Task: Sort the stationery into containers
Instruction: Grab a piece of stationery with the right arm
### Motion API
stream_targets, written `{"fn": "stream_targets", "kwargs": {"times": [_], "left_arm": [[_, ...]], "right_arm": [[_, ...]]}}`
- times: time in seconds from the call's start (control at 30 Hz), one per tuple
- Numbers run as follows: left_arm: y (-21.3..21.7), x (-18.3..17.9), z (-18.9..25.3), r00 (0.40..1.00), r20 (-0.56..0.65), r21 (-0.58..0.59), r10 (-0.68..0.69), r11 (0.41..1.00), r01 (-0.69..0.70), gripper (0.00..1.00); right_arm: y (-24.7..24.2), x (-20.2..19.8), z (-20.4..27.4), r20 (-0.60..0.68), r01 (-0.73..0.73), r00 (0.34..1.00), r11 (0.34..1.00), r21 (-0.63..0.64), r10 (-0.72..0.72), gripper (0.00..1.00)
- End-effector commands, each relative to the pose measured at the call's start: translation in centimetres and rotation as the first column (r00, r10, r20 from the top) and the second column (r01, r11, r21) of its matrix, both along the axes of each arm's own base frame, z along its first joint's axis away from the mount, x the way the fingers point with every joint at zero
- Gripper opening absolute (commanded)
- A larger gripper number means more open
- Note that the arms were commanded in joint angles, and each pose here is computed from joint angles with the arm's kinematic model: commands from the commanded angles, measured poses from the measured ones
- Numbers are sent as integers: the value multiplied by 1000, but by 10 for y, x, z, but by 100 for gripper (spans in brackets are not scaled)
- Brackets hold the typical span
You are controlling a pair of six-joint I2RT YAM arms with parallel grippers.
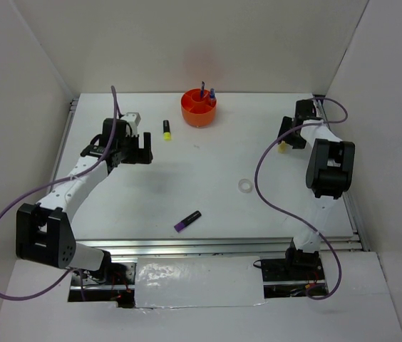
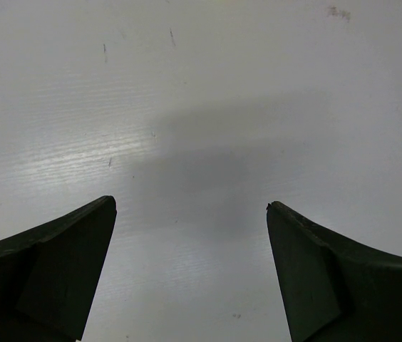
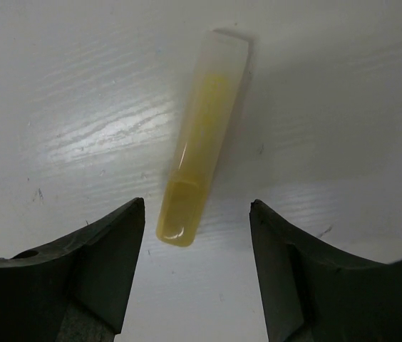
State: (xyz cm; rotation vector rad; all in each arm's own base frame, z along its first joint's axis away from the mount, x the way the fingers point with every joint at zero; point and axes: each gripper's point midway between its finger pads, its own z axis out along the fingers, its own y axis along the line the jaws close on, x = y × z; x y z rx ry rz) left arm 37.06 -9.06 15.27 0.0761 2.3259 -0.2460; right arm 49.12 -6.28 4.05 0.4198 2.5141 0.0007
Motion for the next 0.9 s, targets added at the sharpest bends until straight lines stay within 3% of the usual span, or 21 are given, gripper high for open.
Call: {"fn": "stream_targets", "kwargs": {"times": [0.0,0.33,0.4,0.43,0.53,0.57,0.63,0.67,0.73,0.77,0.83,0.87], "left_arm": [[-1,12,14,999,43,17,-12,1000,11,99],[-3,19,6,1000,-15,27,-13,1000,14,99],[-4,19,6,999,-18,26,-26,999,27,98],[-5,19,8,999,-10,24,-33,999,34,98],[-12,16,20,995,42,-19,-95,995,96,97],[-15,11,17,992,51,-33,-120,992,121,97],[-26,9,45,960,187,-44,-208,975,220,97],[-33,0,56,936,243,-38,-254,962,271,96],[-54,-12,74,833,344,78,-434,897,435,94],[-60,-15,79,768,367,181,-526,850,495,93],[-71,-24,85,686,373,278,-624,781,559,91],[-82,-31,95,585,382,390,-715,699,600,90]], "right_arm": [[-1,18,5,29,-17,999,1000,-21,17,67],[2,26,-17,-13,-14,1000,1000,-20,14,51],[3,25,-25,-28,-11,1000,1000,-22,11,41],[3,25,-26,-30,-11,1000,1000,-21,11,28],[15,32,-13,3,-63,998,998,20,62,3],[19,34,-6,10,-80,997,996,42,80,0],[36,34,12,26,-133,991,984,116,131,0],[53,40,37,87,-198,979,963,184,185,0],[88,39,76,157,-292,954,911,292,255,0],[102,32,87,158,-320,946,887,334,281,0],[139,23,115,199,-401,916,826,396,349,0],[159,12,123,209,-440,898,769,464,388,0]]}}
